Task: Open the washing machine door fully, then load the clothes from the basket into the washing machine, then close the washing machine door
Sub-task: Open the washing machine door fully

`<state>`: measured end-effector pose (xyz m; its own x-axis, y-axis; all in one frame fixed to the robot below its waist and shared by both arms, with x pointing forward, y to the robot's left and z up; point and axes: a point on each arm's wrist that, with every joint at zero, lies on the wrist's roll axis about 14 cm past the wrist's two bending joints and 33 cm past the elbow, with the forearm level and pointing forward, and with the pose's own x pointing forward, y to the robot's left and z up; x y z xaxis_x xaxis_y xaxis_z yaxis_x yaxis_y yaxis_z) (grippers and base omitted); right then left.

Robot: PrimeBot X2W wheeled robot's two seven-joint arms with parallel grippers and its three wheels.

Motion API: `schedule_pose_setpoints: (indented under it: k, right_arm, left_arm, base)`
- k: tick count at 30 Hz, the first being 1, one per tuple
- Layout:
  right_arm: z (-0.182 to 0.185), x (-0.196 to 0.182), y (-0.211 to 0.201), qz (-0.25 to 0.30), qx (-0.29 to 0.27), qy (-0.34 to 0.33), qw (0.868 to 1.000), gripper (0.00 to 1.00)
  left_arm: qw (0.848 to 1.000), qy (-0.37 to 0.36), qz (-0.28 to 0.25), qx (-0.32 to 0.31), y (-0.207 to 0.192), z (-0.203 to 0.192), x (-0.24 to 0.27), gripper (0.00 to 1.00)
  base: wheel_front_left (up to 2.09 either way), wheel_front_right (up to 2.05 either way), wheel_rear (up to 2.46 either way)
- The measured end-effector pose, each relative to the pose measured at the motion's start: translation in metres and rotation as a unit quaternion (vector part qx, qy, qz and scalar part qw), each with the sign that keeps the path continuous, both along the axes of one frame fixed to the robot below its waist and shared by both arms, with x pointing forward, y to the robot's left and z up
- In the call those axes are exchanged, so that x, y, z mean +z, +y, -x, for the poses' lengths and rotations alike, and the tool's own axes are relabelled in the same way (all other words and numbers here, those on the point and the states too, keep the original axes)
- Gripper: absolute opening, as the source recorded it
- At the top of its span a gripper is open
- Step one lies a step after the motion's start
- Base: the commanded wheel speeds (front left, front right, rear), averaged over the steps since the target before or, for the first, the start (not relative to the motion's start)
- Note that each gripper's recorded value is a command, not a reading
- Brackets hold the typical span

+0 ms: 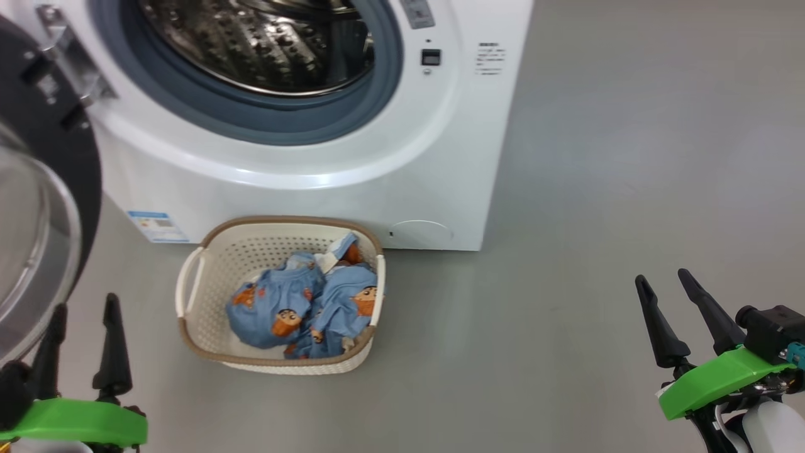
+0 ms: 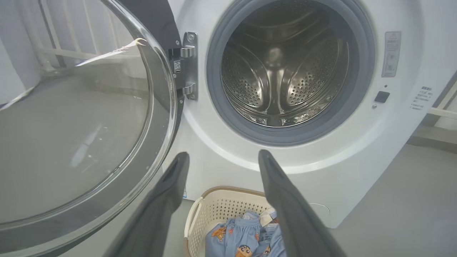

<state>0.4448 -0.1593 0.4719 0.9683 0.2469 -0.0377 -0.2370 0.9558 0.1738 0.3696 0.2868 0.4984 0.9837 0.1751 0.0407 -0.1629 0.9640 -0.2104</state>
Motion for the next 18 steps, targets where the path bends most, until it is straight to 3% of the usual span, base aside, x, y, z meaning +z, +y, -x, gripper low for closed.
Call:
schedule_pose_setpoints:
  k: [18]
  right_arm:
    - [0.037,0.009,-0.063,0.001,-0.091,-0.006,0.996,1.00]
  left_arm:
    - [0.991,0.004,0.020,-0.129,-0.078,-0.034,-0.006,1.00]
  base:
    - [0.00,0.00,0.00]
